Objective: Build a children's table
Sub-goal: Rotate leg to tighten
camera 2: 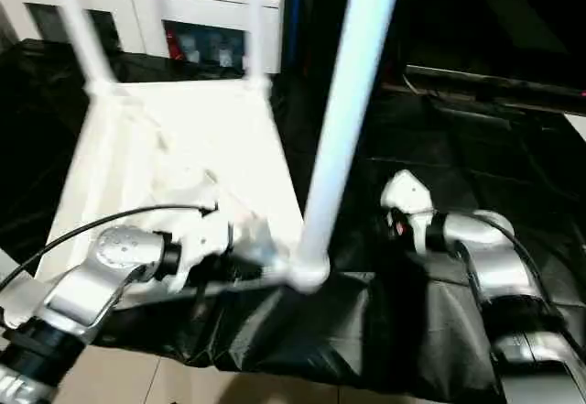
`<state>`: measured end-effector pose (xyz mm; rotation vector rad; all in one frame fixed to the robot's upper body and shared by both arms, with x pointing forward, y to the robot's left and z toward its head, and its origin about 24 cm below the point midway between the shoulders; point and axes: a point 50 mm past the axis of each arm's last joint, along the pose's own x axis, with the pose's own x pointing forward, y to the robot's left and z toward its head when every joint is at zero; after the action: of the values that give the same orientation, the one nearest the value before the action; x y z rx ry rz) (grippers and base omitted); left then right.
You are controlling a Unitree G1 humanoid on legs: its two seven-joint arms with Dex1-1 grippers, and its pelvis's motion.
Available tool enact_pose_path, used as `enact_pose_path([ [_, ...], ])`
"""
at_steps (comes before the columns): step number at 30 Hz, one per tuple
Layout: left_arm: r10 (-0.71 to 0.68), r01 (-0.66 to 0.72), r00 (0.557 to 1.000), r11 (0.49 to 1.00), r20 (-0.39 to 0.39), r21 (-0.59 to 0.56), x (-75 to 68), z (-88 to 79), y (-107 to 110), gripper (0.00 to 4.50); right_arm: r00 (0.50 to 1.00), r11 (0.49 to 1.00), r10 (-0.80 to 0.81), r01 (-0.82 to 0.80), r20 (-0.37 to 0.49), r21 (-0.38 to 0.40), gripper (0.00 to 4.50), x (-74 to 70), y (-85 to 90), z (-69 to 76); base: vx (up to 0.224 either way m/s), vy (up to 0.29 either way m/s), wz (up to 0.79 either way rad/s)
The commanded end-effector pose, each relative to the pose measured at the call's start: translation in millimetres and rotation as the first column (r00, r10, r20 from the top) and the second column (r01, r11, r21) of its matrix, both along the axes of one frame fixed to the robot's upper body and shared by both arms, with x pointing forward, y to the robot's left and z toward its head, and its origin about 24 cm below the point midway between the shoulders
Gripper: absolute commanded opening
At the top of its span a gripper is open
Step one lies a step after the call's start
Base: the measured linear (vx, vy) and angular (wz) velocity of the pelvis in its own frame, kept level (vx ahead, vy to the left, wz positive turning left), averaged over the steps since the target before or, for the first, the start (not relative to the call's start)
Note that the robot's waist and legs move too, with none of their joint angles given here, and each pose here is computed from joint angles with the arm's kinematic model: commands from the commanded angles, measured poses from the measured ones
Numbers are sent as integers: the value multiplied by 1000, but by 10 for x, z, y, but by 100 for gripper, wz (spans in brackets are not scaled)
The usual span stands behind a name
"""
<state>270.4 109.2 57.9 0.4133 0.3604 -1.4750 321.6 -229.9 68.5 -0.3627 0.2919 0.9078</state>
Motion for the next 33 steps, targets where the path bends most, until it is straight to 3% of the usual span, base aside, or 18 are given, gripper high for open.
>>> enact_pose_path([
  [1,-142,149,986,986,84,-75,-58,162,-180,0,993,994,-107,106,59,14,315,95,-5,38,0,0,0],
  [12,-127,129,988,992,91,-9,-2,94,81,0,962,965,-248,235,113,120,315,214,271,-27,0,0,0],
  [14,-80,79,988,997,132,13,32,101,197,0,944,944,-312,295,105,147,315,248,341,-70,0,0,0],
  [16,-27,30,995,999,93,-35,22,142,296,27,916,912,-393,378,81,158,315,273,374,-130,0,0,0],
  [22,18,-5,995,990,94,-144,-86,286,414,73,855,836,-518,496,38,233,315,278,390,-177,0,0,0],
  [25,182,-127,972,937,147,-325,-150,465,428,96,833,808,-552,524,32,269,315,205,452,-195,0,0,0],
  [29,304,-235,941,903,150,-360,-189,455,472,132,843,824,-537,514,38,236,315,123,527,-263,0,0,0],
  [31,380,-334,918,895,114,-297,-242,350,535,132,867,858,-497,483,42,175,315,55,584,-340,0,0,0],
  [33,373,-343,921,913,109,-221,-318,267,571,132,875,868,-483,474,29,149,315,26,602,-388,0,0,0],
])
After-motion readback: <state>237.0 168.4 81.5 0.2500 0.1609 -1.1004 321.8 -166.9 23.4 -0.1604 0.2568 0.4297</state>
